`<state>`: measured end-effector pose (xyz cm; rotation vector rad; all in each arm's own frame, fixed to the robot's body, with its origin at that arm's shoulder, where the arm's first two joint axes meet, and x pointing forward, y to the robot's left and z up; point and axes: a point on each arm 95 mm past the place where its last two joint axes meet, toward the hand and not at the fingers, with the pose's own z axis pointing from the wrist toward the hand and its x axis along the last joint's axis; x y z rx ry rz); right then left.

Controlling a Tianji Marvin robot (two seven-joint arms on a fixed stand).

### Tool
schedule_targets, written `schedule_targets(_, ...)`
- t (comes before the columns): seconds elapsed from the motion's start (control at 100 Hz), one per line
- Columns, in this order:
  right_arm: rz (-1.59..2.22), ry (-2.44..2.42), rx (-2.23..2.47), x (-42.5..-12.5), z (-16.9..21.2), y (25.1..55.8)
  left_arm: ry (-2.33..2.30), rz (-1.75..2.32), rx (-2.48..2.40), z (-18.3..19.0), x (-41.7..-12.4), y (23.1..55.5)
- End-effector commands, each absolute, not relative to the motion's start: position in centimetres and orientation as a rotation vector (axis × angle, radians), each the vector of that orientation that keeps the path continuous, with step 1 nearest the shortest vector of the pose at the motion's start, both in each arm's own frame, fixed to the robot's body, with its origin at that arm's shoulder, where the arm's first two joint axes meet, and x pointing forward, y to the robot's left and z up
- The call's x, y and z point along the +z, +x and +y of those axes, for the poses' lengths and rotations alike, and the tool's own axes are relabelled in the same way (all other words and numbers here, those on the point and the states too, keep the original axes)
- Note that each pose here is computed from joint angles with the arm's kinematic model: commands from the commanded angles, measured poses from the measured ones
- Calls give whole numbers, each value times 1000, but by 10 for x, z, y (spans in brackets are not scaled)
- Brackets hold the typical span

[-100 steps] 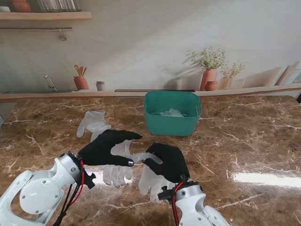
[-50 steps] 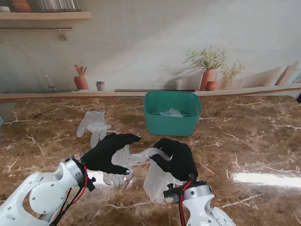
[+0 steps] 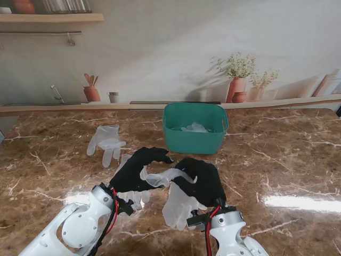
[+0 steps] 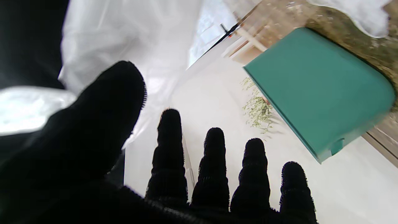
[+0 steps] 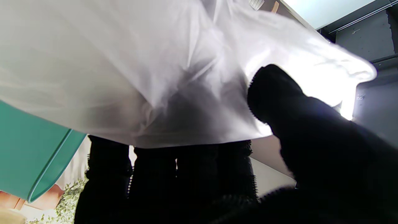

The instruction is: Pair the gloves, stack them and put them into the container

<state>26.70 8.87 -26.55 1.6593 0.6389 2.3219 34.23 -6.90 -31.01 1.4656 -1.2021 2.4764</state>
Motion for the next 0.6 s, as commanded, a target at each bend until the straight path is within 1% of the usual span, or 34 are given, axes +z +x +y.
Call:
schedule_targets(0.0, 643, 1693, 2286, -272, 86, 266, 1462, -1191, 2462, -74, -310, 337)
schedule_targets(0.28, 650, 1722, 2213, -283, 76, 265, 1534, -987, 2370, -70, -307, 328)
schedule_targets(0.59, 751, 1725, 2148, -300, 67, 247, 1501, -1061, 2222, -67, -311, 316)
